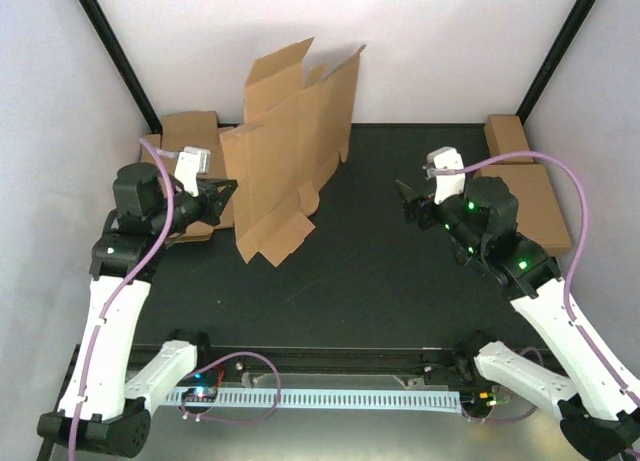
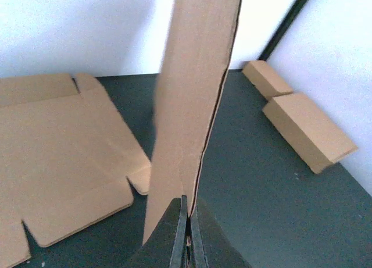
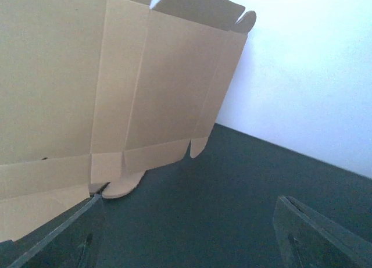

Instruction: Fold the paper box

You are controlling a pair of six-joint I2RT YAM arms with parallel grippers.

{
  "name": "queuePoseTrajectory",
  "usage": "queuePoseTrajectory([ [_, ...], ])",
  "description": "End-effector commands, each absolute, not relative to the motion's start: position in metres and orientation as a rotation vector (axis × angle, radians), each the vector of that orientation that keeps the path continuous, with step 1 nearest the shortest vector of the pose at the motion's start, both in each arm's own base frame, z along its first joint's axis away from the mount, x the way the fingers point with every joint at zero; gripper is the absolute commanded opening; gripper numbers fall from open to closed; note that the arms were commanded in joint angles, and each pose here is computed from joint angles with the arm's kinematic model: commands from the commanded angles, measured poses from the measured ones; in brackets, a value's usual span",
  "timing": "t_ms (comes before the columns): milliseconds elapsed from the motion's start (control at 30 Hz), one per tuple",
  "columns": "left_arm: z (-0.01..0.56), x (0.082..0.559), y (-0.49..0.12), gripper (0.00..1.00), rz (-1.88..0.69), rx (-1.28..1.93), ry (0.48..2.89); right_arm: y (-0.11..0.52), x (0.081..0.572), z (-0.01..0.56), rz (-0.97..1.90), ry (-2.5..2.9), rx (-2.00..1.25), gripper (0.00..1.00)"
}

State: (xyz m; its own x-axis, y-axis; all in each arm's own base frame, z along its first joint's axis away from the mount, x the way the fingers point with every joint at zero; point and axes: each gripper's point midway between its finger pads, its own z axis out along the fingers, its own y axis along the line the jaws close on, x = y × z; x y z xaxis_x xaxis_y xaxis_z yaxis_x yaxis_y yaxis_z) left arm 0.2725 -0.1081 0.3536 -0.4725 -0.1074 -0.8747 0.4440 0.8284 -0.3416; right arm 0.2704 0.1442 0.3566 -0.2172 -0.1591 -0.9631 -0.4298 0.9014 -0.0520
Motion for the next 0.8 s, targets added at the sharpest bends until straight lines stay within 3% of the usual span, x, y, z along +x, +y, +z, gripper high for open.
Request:
queuePoseTrajectory([
  [0, 0.396, 0.237, -0.131, 0.02, -0.764, 0.449, 1.804, 0.159, 0.27, 0.391, 0.273, 1.673, -0.559, 0.82],
  [500, 0.456, 0.152, -0.183, 0.02, -1.481, 0.681, 1.511, 0.12, 0.264, 0.369, 0.177, 1.783, -0.368, 0.83],
  [667, 0.412, 0.158, -0.189, 0.02, -1.643, 0.66, 1.745, 0.092, 0.25, 0.394, 0.097, 1.732, -0.292, 0.83],
  [767, 0.367, 0.184, -0.181, 0.02, -1.52, 0.489, 1.967, 0.095, 0.248, 0.389, 0.103, 1.769, -0.324, 0.83],
])
